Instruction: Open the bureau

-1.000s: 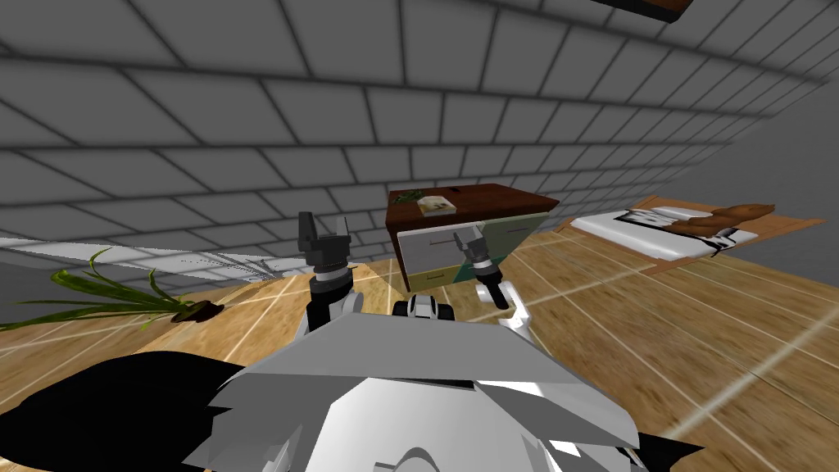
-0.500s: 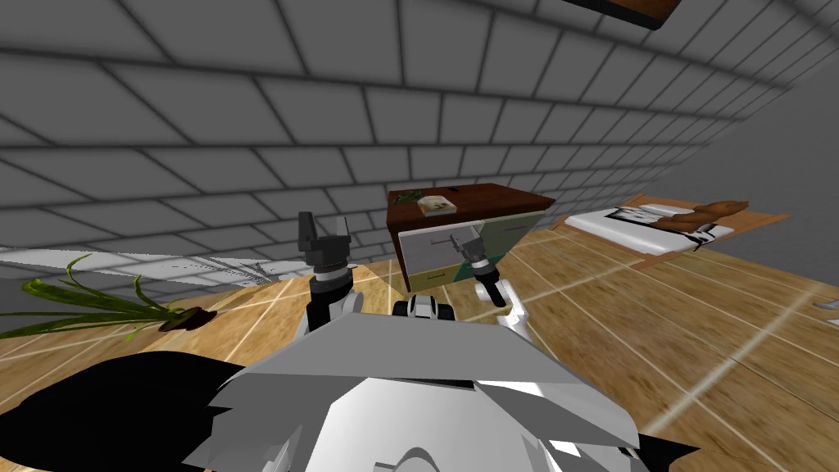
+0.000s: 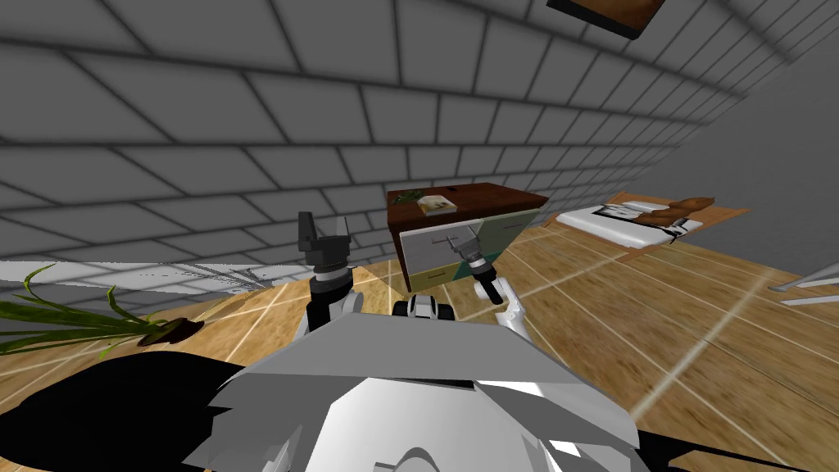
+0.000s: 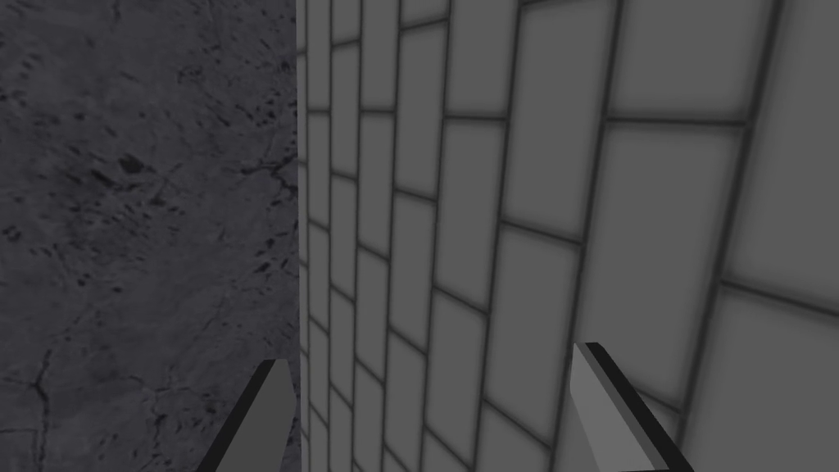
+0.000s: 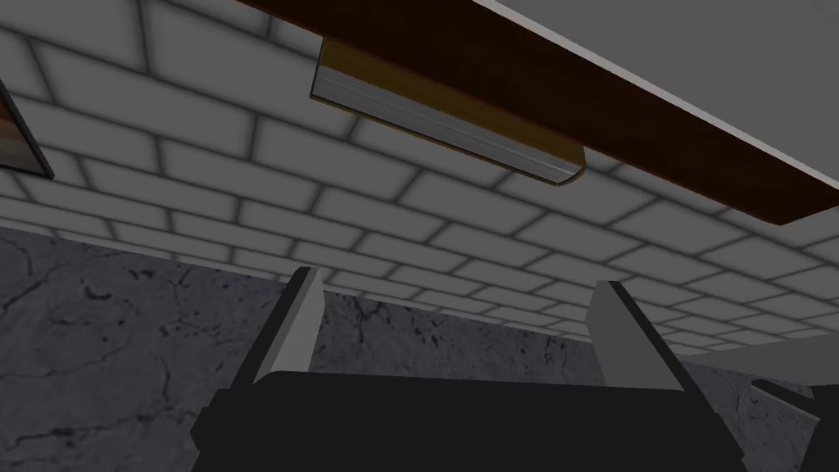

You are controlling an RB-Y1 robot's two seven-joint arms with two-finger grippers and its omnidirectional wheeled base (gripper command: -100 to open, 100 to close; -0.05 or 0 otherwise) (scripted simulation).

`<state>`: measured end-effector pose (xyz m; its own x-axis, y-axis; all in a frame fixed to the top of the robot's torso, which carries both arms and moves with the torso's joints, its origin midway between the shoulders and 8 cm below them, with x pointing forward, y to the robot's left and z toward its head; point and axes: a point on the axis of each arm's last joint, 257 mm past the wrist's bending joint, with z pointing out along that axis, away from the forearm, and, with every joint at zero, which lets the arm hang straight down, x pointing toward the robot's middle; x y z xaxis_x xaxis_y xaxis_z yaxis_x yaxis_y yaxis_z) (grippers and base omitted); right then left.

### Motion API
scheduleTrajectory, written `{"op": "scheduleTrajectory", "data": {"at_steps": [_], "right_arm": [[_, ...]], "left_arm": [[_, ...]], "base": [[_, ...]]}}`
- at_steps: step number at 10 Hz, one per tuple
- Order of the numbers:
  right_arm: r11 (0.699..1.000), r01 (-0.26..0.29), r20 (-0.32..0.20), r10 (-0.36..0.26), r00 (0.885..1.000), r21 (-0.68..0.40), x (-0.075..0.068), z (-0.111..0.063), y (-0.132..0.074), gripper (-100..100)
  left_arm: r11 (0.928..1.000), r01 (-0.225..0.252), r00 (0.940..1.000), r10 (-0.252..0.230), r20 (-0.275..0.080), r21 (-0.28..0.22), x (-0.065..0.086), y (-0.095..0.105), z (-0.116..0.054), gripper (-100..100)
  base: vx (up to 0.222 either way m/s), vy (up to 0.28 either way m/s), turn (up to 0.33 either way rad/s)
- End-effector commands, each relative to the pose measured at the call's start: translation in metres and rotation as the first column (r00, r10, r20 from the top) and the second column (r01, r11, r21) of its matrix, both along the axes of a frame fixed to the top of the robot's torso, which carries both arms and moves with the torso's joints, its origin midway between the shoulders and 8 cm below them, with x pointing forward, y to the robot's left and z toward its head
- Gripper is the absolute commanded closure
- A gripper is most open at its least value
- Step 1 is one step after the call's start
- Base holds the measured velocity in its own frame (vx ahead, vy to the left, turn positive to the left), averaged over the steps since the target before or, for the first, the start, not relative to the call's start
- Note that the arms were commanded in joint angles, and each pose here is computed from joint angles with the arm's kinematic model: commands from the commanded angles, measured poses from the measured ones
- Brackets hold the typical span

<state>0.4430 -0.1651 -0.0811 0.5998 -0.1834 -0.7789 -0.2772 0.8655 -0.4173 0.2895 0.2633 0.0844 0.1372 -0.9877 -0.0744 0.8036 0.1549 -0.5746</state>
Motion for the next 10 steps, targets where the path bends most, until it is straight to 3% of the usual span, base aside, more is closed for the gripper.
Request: {"op": "scheduleTrajectory", "data": {"at_steps": [1, 4, 6, 10], "right_arm": [[0.998, 0.025, 0.025, -0.024, 0.999, -0.060, 0.003, -0.005, 0.002, -100], [0.977, 0.068, 0.065, -0.056, 0.996, -0.200, 0.011, -0.023, 0.009, -100], [0.970, 0.088, 0.087, -0.070, 0.994, -0.227, 0.011, -0.023, 0.009, -100], [0.917, 0.148, 0.145, -0.100, 0.984, -0.371, 0.019, -0.042, 0.013, -100]], "left_arm": [[1.0000, 0.000, 1.0000, 0.000, 0.000, 0.000, 0.000, 0.000, 0.000, 0], [1.0000, 0.000, 1.0000, 0.000, 0.000, 0.000, 0.000, 0.000, 0.000, 0], [1.0000, 0.000, 1.0000, 0.000, 0.000, 0.000, 0.000, 0.000, 0.000, 0], [1.0000, 0.000, 1.0000, 0.000, 0.000, 0.000, 0.000, 0.000, 0.000, 0]], "base": [[-0.002, 0.021, 0.018], [-0.006, 0.050, -0.098], [-0.003, 0.037, -0.029], [-0.006, 0.040, -0.091]]}}
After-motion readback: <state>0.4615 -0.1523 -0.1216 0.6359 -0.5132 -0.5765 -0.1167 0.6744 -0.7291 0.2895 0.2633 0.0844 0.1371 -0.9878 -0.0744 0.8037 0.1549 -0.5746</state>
